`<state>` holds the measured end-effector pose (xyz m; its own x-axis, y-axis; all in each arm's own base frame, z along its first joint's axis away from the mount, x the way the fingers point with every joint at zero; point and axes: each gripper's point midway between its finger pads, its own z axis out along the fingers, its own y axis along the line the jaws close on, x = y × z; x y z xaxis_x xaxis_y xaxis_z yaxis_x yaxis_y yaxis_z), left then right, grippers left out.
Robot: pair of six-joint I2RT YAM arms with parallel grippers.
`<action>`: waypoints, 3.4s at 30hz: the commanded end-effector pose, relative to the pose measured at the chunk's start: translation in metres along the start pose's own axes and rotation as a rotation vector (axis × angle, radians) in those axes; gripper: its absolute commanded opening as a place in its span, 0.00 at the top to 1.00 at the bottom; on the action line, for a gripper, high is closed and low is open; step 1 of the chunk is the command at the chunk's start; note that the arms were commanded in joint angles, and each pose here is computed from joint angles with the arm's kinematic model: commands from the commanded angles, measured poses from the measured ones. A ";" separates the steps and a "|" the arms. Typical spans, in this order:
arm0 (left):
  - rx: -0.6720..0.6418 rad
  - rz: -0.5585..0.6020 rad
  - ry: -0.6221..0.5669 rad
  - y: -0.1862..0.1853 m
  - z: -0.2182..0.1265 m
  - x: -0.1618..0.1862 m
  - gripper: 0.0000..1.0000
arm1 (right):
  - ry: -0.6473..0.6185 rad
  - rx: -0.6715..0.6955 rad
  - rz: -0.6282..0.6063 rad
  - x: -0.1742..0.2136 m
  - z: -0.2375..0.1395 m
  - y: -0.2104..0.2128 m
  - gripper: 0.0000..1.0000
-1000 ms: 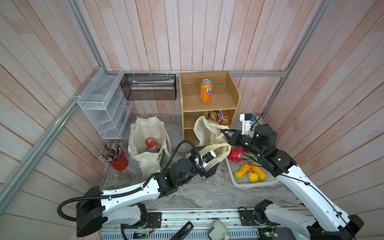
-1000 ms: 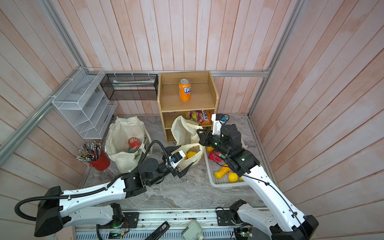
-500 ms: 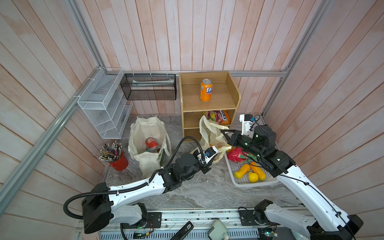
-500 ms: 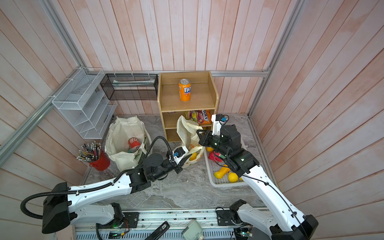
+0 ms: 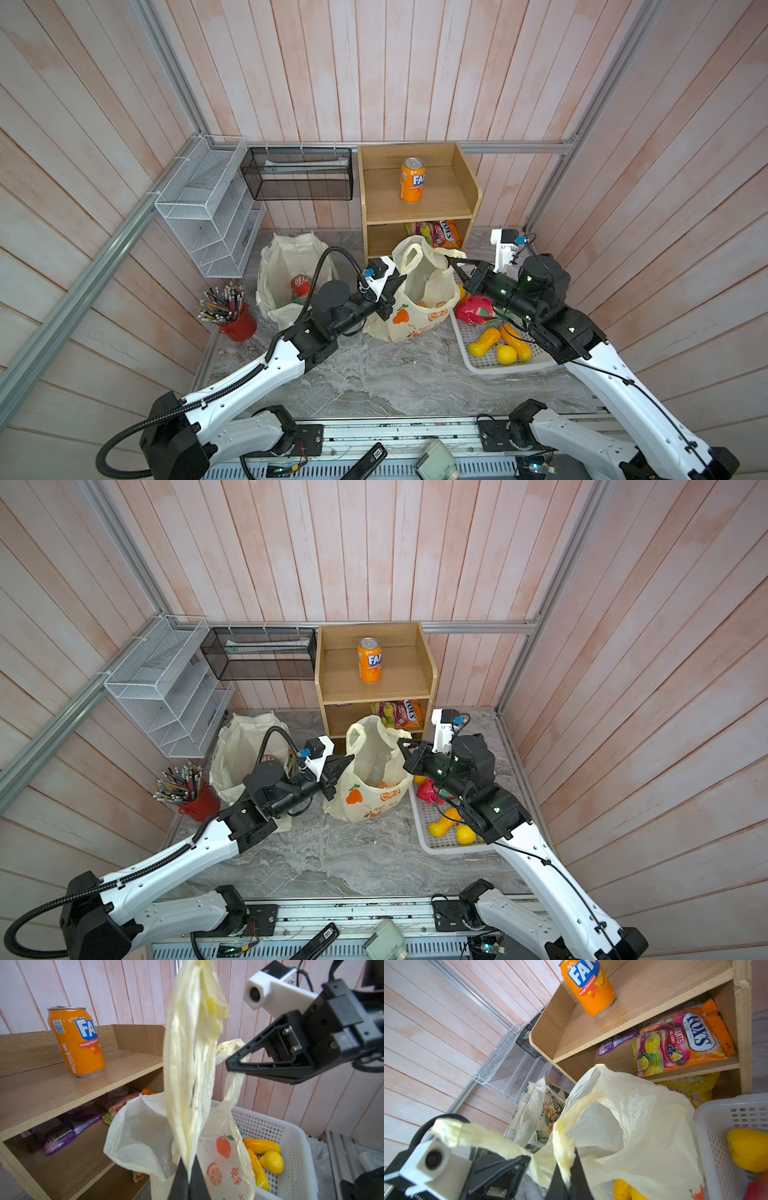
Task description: Place the mixed food into the grocery bags and tie them
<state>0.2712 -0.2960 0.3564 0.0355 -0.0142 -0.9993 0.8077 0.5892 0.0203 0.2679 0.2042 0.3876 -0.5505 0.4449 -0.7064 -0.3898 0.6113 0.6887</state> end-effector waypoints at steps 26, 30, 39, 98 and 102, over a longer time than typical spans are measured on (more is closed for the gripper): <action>0.479 -0.297 0.051 -0.012 -0.005 -0.004 1.00 | 0.018 -0.158 -0.411 -0.074 0.010 0.073 0.38; 0.511 -0.303 0.062 -0.015 -0.002 -0.002 1.00 | 0.082 -0.306 -0.447 -0.053 0.028 0.094 0.35; 0.542 -0.303 0.067 -0.015 0.003 -0.003 1.00 | 0.177 -0.341 -0.418 -0.014 0.069 0.096 0.36; 0.087 0.034 0.009 0.031 0.058 -0.036 0.35 | 0.025 -0.302 -0.212 -0.033 0.088 0.105 1.00; 0.040 -0.002 0.037 0.036 0.054 -0.010 0.67 | 0.008 -0.295 -0.219 -0.037 0.085 0.106 1.00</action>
<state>0.3247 -0.3248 0.3857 0.0475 0.0156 -0.9988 0.8634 0.5022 0.0489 0.3109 0.3100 0.4574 -0.4713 0.2903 -0.8328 -0.6805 0.4810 0.5528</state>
